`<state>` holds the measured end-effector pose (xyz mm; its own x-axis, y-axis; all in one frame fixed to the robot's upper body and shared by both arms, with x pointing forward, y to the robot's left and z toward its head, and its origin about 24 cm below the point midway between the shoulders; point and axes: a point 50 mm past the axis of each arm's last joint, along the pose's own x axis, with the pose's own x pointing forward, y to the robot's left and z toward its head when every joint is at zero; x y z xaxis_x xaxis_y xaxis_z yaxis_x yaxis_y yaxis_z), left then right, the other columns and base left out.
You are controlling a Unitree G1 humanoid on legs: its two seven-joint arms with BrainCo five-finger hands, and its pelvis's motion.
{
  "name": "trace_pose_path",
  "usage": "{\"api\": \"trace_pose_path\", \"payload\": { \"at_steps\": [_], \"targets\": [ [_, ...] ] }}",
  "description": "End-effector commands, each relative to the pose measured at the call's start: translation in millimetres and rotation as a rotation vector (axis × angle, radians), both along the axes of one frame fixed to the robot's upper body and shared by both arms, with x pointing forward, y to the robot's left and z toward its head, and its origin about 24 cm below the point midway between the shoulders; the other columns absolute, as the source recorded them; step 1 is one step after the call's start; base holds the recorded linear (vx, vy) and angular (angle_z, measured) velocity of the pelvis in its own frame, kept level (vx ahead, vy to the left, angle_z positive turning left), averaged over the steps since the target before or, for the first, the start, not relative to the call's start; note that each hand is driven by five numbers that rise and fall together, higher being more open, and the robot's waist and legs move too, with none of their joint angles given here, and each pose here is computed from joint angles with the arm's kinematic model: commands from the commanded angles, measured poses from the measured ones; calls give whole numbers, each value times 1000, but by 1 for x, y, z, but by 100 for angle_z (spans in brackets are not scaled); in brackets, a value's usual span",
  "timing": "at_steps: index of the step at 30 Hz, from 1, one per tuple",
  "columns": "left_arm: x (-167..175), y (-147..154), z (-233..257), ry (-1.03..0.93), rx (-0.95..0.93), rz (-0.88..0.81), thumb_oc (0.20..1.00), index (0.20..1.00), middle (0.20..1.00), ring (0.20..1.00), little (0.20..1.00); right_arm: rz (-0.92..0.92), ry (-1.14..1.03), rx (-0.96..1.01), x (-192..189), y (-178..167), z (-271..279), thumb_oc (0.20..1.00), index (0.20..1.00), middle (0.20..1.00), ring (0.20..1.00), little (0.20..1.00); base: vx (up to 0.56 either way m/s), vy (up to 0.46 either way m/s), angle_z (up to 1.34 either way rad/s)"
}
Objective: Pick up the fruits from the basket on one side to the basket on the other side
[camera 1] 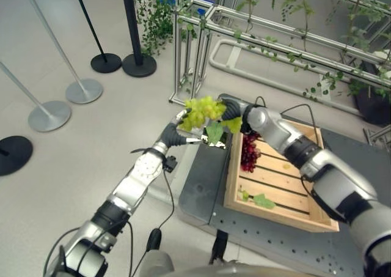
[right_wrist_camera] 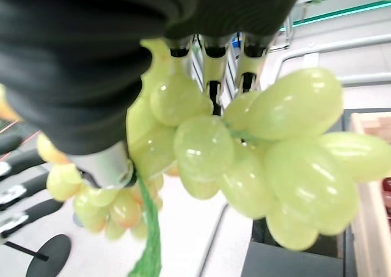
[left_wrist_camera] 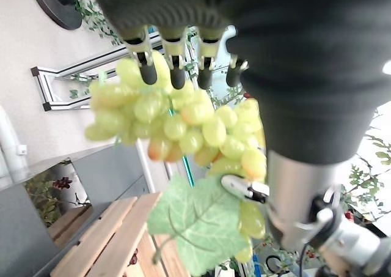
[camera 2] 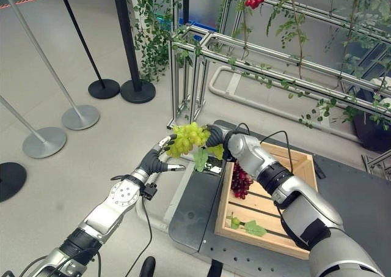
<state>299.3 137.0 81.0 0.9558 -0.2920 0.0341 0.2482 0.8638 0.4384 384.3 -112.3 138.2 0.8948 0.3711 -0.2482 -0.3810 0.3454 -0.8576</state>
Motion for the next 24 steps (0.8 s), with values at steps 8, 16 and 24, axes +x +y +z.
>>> {"api": "trace_pose_path", "payload": {
  "at_steps": [8, 16, 24],
  "targets": [
    [3, 6, 15, -143, 116, 56, 1000, 1000, 1000, 1000, 1000, -14, -188, 72, 3, -3, 43, 200, 200, 200, 200, 200, 0, 0, 0],
    [3, 4, 11, -160, 172, 83, 1000, 1000, 1000, 1000, 1000, -4, -239, 123, -4, 0, 44, 200, 200, 200, 200, 200, 0, 0, 0],
    [7, -12, 6, -156, 151, 75, 1000, 1000, 1000, 1000, 1000, 30, -204, 188, -5, 21, 37, 200, 200, 200, 200, 200, 0, 0, 0]
  ]
}}
